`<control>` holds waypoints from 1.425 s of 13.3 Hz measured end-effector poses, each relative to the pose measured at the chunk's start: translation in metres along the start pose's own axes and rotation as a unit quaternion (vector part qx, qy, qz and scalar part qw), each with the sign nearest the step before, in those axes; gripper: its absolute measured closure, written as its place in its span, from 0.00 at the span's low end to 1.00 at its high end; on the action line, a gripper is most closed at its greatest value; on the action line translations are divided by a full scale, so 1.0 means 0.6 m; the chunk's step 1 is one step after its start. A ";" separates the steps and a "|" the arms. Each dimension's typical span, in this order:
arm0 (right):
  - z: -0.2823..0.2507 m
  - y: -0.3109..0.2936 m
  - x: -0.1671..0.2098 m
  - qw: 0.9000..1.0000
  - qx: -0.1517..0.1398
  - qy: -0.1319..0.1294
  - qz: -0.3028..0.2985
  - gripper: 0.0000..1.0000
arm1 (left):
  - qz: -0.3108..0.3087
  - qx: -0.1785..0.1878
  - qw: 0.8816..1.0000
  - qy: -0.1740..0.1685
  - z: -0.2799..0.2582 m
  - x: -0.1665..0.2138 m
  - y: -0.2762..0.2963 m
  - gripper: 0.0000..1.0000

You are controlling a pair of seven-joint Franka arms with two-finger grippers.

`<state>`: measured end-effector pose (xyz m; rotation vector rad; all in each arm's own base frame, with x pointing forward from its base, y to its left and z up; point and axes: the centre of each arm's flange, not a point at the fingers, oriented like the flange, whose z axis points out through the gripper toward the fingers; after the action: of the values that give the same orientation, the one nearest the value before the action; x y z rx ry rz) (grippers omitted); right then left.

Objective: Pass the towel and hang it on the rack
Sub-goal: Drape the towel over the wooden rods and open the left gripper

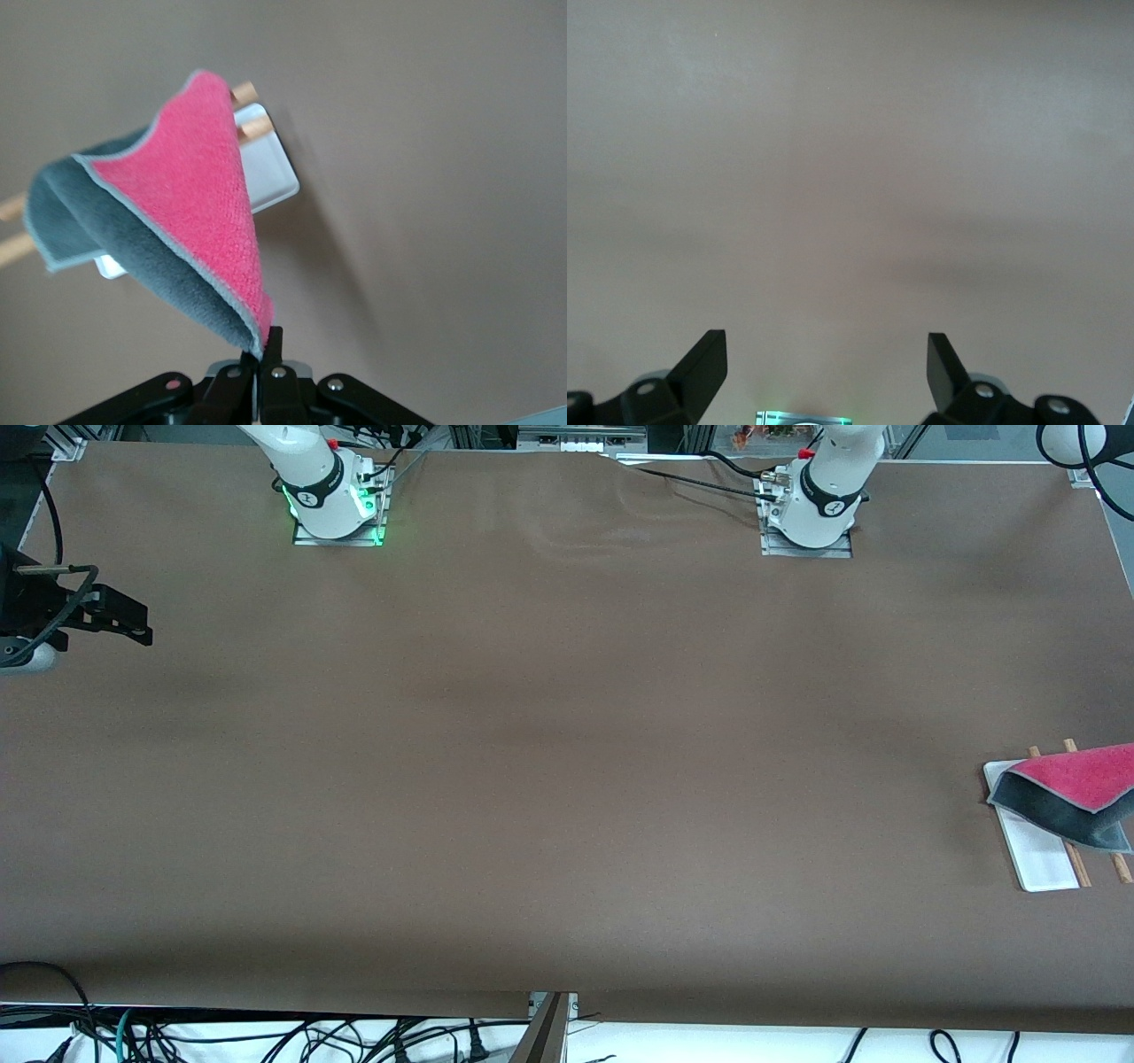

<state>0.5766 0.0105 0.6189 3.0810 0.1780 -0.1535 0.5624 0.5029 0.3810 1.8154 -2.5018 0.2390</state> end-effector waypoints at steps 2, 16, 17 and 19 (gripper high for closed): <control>0.000 0.000 0.001 1.000 0.000 0.000 0.000 0.00 | -0.009 -0.003 1.000 0.005 0.016 -0.015 0.021 0.98; 0.002 0.000 0.003 1.000 0.000 0.001 0.000 0.00 | -0.081 0.030 0.996 -0.032 -0.091 0.020 -0.022 0.00; 0.002 0.000 0.003 1.000 0.000 0.001 0.000 0.00 | -0.107 0.041 0.993 -0.040 -0.137 0.042 -0.033 0.00; 0.002 0.000 0.003 1.000 0.000 0.001 0.000 0.00 | -0.174 0.062 0.982 -0.045 -0.218 0.105 -0.060 0.00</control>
<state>0.5781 0.0103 0.6176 3.0813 0.1779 -0.1501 0.5694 0.4522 0.5213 2.3201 -2.2103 0.3083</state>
